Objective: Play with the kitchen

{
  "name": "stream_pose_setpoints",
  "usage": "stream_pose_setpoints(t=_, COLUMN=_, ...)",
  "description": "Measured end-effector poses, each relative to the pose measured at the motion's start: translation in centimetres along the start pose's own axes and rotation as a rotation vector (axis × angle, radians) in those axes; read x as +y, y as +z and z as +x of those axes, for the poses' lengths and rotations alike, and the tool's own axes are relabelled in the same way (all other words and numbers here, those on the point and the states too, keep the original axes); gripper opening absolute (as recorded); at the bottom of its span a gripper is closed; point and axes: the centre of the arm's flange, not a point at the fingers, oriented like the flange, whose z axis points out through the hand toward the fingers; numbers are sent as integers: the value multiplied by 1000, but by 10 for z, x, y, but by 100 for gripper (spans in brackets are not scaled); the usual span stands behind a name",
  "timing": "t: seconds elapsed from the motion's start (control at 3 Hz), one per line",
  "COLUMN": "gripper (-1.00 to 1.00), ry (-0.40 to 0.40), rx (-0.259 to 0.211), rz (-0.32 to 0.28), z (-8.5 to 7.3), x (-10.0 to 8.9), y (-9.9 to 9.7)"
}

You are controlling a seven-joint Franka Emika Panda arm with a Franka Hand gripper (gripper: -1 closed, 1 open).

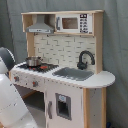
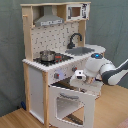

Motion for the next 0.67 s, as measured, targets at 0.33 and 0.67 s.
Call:
stream_pose_setpoints(t=0.33, gripper=-100, ry=16, rx=-14, rz=-5, z=-1, x=-2, y=-3)
stream_pose_setpoints(t=0.67, gripper=100, ry=18, rx=-17, rz=-6, z=-1, x=-2, y=-3)
